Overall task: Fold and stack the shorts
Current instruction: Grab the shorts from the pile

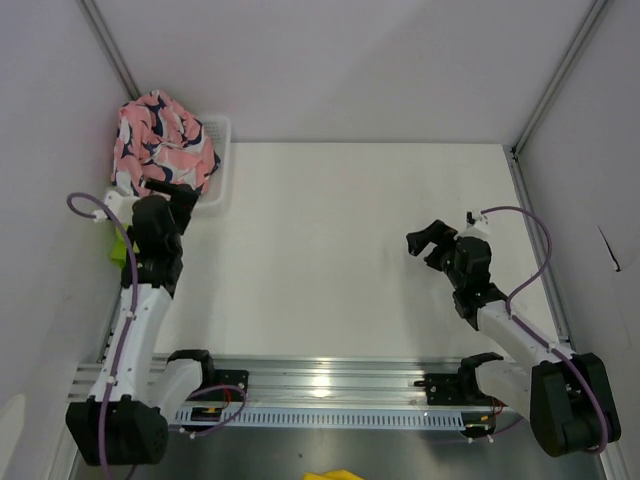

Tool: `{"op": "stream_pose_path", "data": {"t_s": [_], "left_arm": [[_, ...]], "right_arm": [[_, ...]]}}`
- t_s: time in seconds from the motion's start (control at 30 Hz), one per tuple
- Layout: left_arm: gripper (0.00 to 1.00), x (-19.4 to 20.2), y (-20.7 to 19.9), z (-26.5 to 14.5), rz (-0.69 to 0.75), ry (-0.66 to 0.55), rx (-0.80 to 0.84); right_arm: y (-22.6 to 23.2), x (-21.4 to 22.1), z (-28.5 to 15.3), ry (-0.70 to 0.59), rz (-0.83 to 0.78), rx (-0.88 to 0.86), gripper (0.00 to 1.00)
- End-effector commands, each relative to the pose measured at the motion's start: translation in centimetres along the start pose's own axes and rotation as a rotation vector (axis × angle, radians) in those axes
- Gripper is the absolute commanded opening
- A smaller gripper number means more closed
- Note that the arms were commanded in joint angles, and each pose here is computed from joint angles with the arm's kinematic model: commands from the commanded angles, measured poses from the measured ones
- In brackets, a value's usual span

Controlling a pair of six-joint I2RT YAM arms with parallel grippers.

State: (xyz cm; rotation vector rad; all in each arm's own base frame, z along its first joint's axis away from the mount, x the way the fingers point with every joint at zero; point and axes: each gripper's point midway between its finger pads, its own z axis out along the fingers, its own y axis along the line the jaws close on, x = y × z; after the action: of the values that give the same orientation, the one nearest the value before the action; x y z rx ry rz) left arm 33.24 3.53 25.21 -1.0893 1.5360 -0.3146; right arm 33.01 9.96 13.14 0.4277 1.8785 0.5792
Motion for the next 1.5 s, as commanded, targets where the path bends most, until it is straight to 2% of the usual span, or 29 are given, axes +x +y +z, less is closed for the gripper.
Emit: {"op": "stream_pose_path", "data": {"t_s": [0.0,0.07,0.1,0.27,0.3,0.33,0.4,0.43,0.5,0.6,0.77,0.9,1.23,1.33,1.37,1.43,1.47], "left_arm": [[0.99,-3.4,0.4,1.5,-0.075,-0.051,-0.135],[0.99,-3.4,1.3,3.5,-0.058,-0.043,-0.206],[0.99,-5.4,-0.3,3.9,-0.047,-0.076,-0.192],[0.99,-7.9,-2.4,7.2,0.074,-0.126,-0.224],[0.99,-7.1,-1.5,8.4,0.125,-0.101,-0.261],[0.99,-8.6,-2.9,8.6,0.125,-0.128,-0.251],[0.99,-8.9,-1.1,10.0,0.213,-0.126,-0.347],[0.99,-10.7,-2.3,10.0,0.22,-0.167,-0.343],[0.99,-10.9,-0.1,11.3,0.282,-0.144,-0.428],[0.99,-12.2,0.5,12.5,0.303,-0.134,-0.44],[0.99,-11.4,3.5,16.1,0.368,-0.055,-0.494],[0.99,-11.8,4.3,18.1,0.435,-0.037,-0.552],[0.98,-8.5,7.8,22.5,0.44,0.006,-0.6],[0.7,-9.0,8.3,23.0,0.469,0.001,-0.625],[0.51,-9.3,8.0,22.8,0.475,-0.004,-0.627],[0.28,-9.8,7.0,22.5,0.478,-0.002,-0.588],[0.0,-9.8,6.4,22.4,0.484,-0.002,-0.561]], "right_arm": [[1.0,-1.5,0.6,-0.051,-0.016,-0.023,0.99],[0.9,-1.2,0.7,-0.04,-0.014,-0.022,0.99],[1.0,-1.0,0.9,-0.031,-0.014,-0.025,0.99],[1.2,-0.6,1.1,-0.013,-0.01,-0.037,0.99],[1.1,-0.4,1.2,-0.006,-0.009,-0.037,1.0],[1.2,-0.5,1.3,-0.007,-0.016,-0.038,0.99],[1.0,-0.4,1.3,-0.003,-0.016,-0.033,0.99],[0.9,-0.2,1.4,0.0,-0.01,-0.032,0.99],[1.5,0.1,1.4,0.019,-0.007,-0.064,0.99],[1.7,0.5,1.6,0.038,-0.008,-0.073,0.99],[1.7,0.2,1.4,0.026,-0.017,-0.074,0.99],[2.2,0.1,1.2,0.027,-0.016,-0.095,0.99],[2.6,0.2,1.1,0.031,-0.016,-0.112,1.0],[2.7,0.2,1.3,0.034,-0.018,-0.114,1.0],[2.7,0.2,1.2,0.034,-0.021,-0.114,0.99],[2.7,0.1,1.2,0.031,-0.022,-0.115,0.99],[2.7,0.0,1.2,0.028,-0.025,-0.112,0.99]]}}
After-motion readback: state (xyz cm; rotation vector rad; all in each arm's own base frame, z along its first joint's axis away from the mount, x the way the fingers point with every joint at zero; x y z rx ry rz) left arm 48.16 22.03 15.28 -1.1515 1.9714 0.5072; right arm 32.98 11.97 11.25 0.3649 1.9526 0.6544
